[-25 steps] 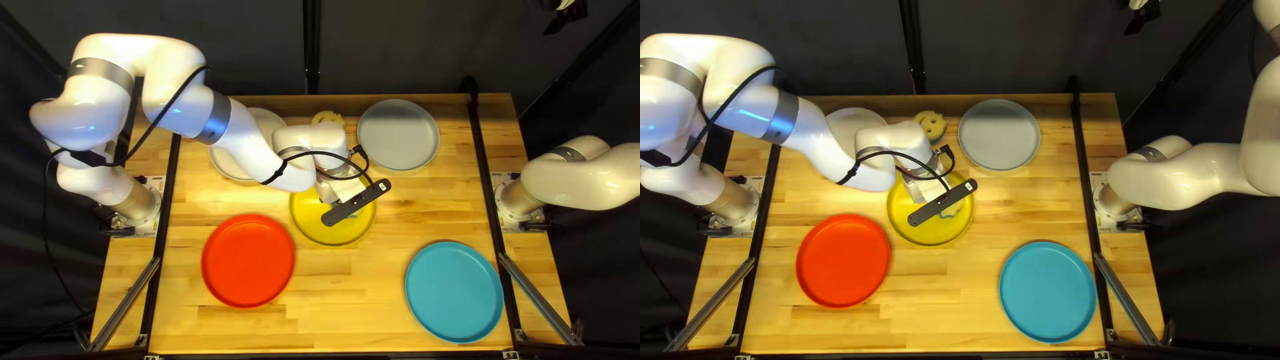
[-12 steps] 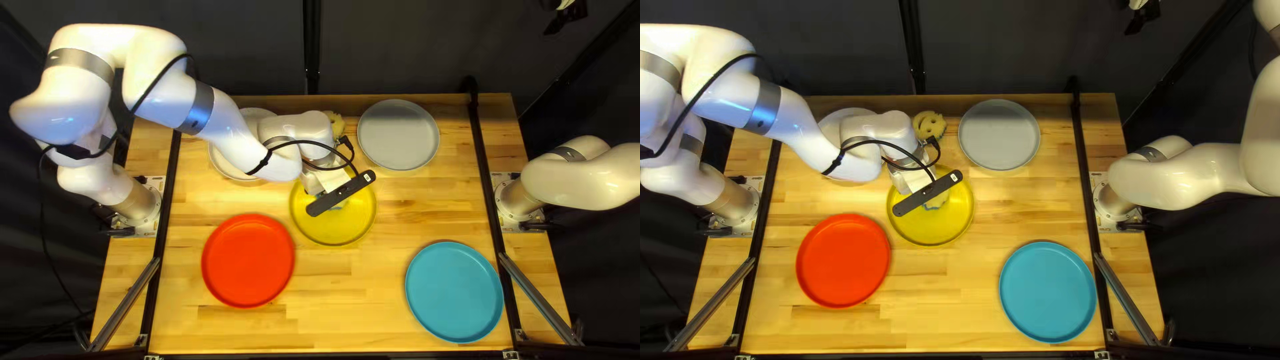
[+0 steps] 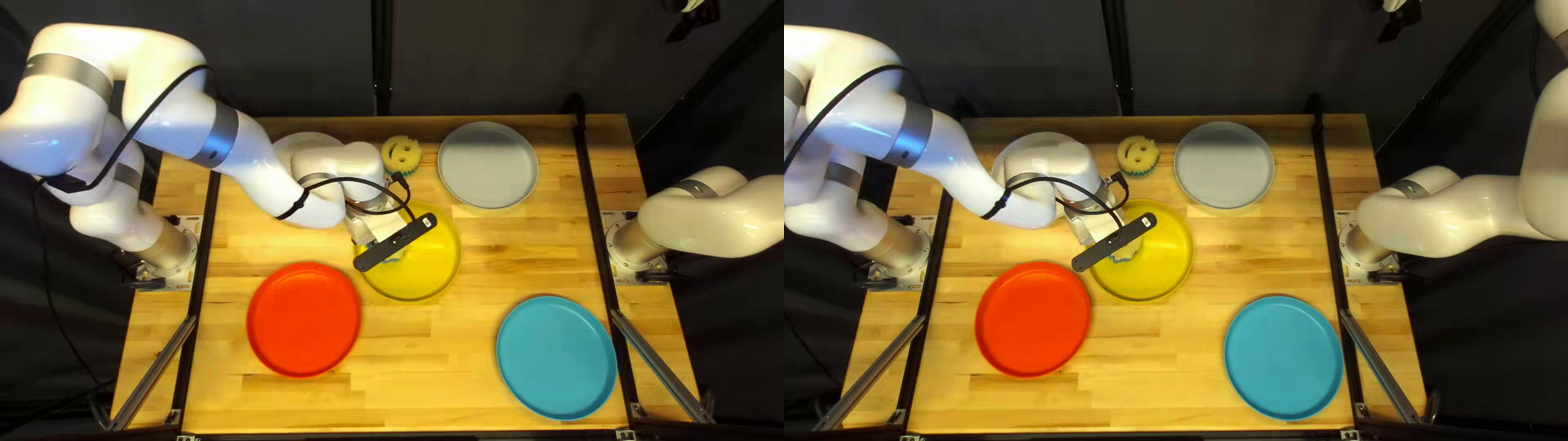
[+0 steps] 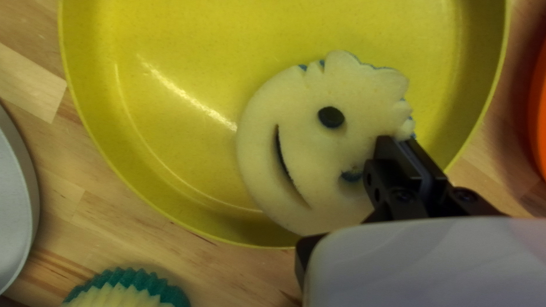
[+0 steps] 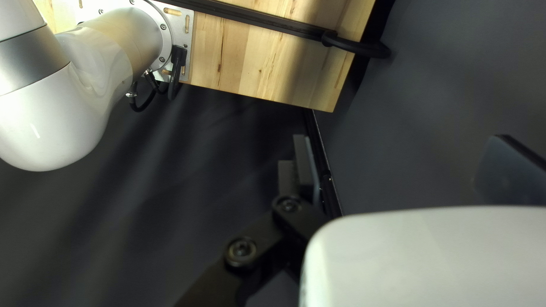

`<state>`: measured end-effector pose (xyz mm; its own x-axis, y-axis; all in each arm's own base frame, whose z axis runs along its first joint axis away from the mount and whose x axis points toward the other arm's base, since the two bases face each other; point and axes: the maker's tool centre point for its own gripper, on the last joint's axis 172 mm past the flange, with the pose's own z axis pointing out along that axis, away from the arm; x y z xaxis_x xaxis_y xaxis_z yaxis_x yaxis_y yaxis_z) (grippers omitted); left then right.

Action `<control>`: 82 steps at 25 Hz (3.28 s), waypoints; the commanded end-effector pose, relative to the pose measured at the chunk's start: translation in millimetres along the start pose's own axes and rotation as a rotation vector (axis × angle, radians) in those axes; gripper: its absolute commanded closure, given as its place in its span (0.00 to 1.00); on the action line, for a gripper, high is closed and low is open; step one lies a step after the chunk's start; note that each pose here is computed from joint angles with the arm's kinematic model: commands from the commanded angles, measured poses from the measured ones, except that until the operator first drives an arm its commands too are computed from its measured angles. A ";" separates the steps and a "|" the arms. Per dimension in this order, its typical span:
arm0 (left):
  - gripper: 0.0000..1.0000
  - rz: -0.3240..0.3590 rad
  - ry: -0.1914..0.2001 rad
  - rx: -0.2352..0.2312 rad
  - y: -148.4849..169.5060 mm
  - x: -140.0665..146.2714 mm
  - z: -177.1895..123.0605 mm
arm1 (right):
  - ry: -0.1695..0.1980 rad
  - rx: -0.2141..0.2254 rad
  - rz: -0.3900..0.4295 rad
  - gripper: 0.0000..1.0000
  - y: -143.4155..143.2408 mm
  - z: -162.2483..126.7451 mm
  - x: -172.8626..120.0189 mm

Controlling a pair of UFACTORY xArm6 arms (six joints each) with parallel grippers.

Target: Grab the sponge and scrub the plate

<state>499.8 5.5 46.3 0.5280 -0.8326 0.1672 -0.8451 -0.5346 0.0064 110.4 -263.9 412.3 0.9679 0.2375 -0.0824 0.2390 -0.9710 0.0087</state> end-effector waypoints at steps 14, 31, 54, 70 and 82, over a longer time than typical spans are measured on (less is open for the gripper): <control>1.00 0.069 0.010 -0.004 -73.0 19.3 3.4 | 0.000 0.000 0.000 0.00 0.0 0.0 0.0; 1.00 0.117 0.046 -0.067 30.7 32.8 -9.4 | 0.000 0.000 0.000 0.00 0.0 0.0 0.0; 1.00 0.081 0.023 -0.027 -8.1 50.6 -1.9 | 0.000 0.000 0.000 0.00 0.0 0.0 0.0; 1.00 0.192 0.036 -0.045 -22.8 64.4 -3.8 | 0.000 0.000 0.000 0.00 0.0 0.0 0.0; 1.00 0.250 0.044 -0.040 68.4 63.9 -28.8 | 0.000 0.000 0.000 0.00 0.0 0.0 0.0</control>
<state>489.9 -66.3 78.6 0.3338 -0.9204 0.2037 -0.9411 -0.3377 0.0167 110.4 -263.9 412.3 0.9679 0.2375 -0.0824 0.2390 -0.9710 0.0087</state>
